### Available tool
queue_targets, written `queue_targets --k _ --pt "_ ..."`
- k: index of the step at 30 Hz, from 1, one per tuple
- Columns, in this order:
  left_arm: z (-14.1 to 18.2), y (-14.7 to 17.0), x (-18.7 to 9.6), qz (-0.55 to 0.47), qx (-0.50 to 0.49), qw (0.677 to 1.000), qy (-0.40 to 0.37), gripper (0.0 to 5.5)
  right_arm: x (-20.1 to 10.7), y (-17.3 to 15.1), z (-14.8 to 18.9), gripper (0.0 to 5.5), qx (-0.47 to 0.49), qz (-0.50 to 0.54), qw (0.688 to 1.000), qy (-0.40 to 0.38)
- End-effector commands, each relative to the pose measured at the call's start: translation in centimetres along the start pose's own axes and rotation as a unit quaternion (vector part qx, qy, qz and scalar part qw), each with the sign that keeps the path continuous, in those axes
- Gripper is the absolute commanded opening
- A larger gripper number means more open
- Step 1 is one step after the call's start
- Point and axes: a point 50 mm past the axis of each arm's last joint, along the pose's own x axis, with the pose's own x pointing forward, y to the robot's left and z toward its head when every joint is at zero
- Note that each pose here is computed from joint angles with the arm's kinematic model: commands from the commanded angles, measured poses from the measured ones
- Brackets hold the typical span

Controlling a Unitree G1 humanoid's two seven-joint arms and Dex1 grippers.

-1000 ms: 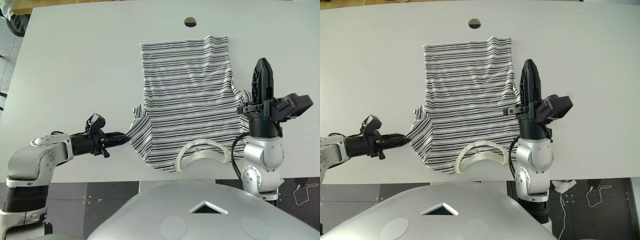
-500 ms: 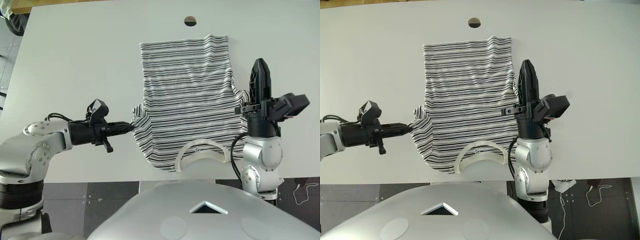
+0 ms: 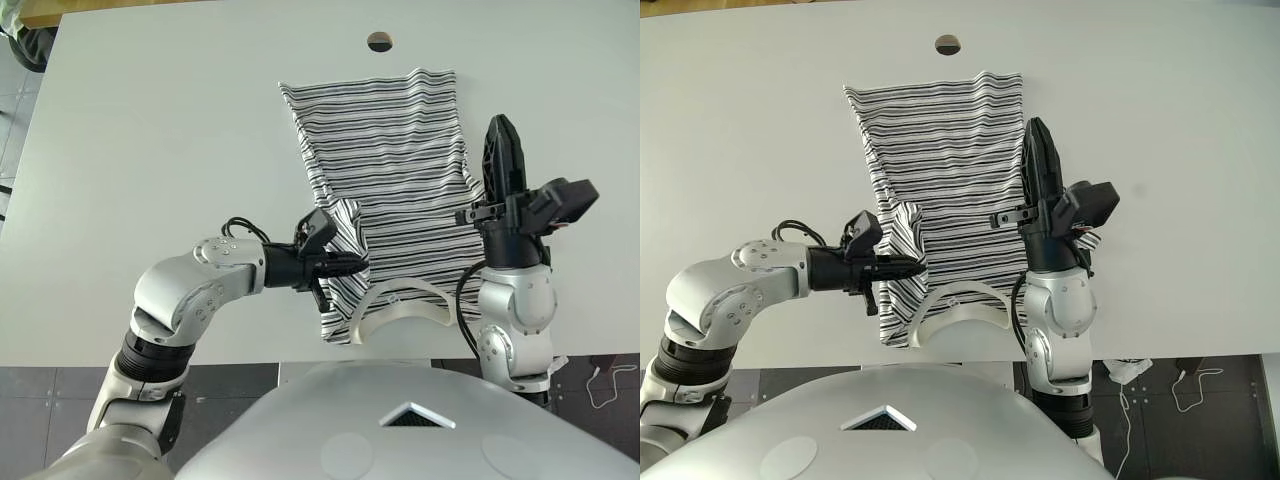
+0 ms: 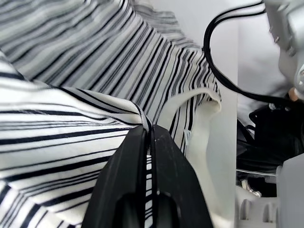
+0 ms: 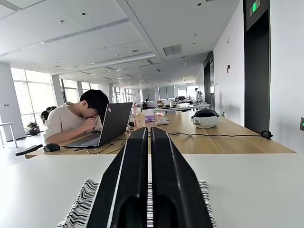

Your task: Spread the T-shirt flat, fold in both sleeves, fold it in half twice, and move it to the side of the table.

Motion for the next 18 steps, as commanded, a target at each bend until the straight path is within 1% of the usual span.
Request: queue_targets --k 1,3,4,5,7,10,11,14,18 --pt "-1.8 0.7 0.4 0.043 0.01 0.998 0.05 0.5 -0.6 -1.2 0.1 0.49 -0.023 -0.027 0.998 0.051" --pt "-2.4 0.6 0.4 0.046 0.013 0.997 0.057 0.79 -1.6 -3.2 0.7 0.84 -0.071 -0.052 0.991 0.1" --pt "-2.6 0.5 0.2 0.05 0.01 0.997 0.054 0.99 -2.5 -5.0 0.8 1.08 -0.097 -0.067 0.983 0.143" --pt "-2.7 0.4 0.1 0.053 0.007 0.997 0.049 1.07 -3.4 -6.5 0.8 1.17 -0.117 -0.079 0.973 0.181" --pt "-2.6 0.1 -0.2 0.059 -0.003 0.998 0.026 1.38 -5.8 -9.4 0.8 1.54 -0.135 -0.104 0.948 0.27" --pt "-1.7 -0.6 -1.0 0.056 -0.013 0.998 -0.029 1.41 -9.4 -11.1 0.5 2.1 -0.126 -0.111 0.91 0.378" --pt "-1.5 -0.8 -1.3 0.056 -0.014 0.997 -0.042 1.41 -10.2 -11.3 0.4 2.1 -0.116 -0.109 0.902 0.402" --pt "-1.0 -1.2 -2.0 0.059 -0.015 0.996 -0.065 1.41 -11.1 -11.9 -0.2 2.1 -0.084 -0.112 0.891 0.432" --pt "-0.6 -1.7 -2.1 0.057 -0.022 0.994 -0.09 1.41 -10.3 -12.8 -1.6 2.1 -0.023 -0.102 0.892 0.439"
